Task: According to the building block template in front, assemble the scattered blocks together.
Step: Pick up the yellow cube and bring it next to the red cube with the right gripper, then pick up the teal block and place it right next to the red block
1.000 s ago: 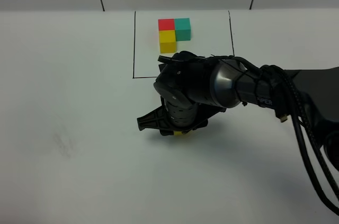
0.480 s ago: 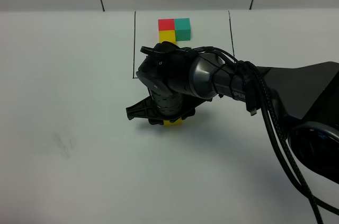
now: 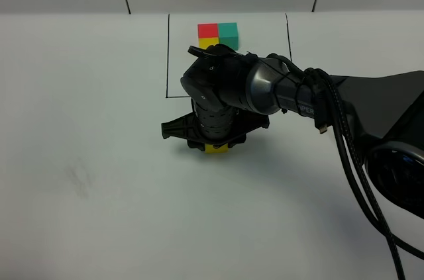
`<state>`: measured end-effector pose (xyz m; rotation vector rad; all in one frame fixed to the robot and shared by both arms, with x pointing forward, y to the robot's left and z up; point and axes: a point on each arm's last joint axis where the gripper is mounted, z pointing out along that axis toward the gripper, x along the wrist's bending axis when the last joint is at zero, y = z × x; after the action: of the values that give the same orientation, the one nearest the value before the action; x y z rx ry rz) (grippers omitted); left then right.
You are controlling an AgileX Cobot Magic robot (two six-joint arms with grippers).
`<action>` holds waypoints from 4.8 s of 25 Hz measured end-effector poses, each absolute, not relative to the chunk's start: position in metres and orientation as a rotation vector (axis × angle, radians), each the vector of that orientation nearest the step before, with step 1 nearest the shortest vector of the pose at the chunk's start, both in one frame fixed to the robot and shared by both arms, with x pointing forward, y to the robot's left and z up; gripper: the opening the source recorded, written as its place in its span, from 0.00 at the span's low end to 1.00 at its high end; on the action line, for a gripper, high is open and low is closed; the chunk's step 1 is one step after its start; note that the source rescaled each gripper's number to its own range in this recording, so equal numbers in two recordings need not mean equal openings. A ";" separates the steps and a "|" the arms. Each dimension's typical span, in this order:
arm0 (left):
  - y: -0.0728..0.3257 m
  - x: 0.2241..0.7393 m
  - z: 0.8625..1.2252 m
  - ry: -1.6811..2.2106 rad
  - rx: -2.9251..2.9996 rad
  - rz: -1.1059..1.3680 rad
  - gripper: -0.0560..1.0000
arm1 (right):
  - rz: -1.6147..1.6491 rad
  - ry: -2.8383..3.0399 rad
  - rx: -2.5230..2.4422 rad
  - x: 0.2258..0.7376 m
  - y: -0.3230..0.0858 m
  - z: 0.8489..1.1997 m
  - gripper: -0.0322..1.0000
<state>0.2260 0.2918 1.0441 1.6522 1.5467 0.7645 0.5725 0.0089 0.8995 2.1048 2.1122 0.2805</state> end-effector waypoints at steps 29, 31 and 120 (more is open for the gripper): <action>0.292 0.226 1.044 1.547 1.652 0.765 0.69 | 0.333 2.076 2.124 0.582 0.004 0.898 0.28; 0.292 0.226 1.044 1.547 1.652 0.765 0.69 | 0.335 2.077 2.123 0.582 0.004 0.898 0.28; 0.292 0.226 1.044 1.546 1.653 0.765 0.69 | 0.343 1.706 2.092 0.490 -0.294 1.034 0.79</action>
<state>0.2260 0.2918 1.0441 1.6528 1.5462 0.7649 0.4900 -0.2938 1.0344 2.0916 1.7064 0.3426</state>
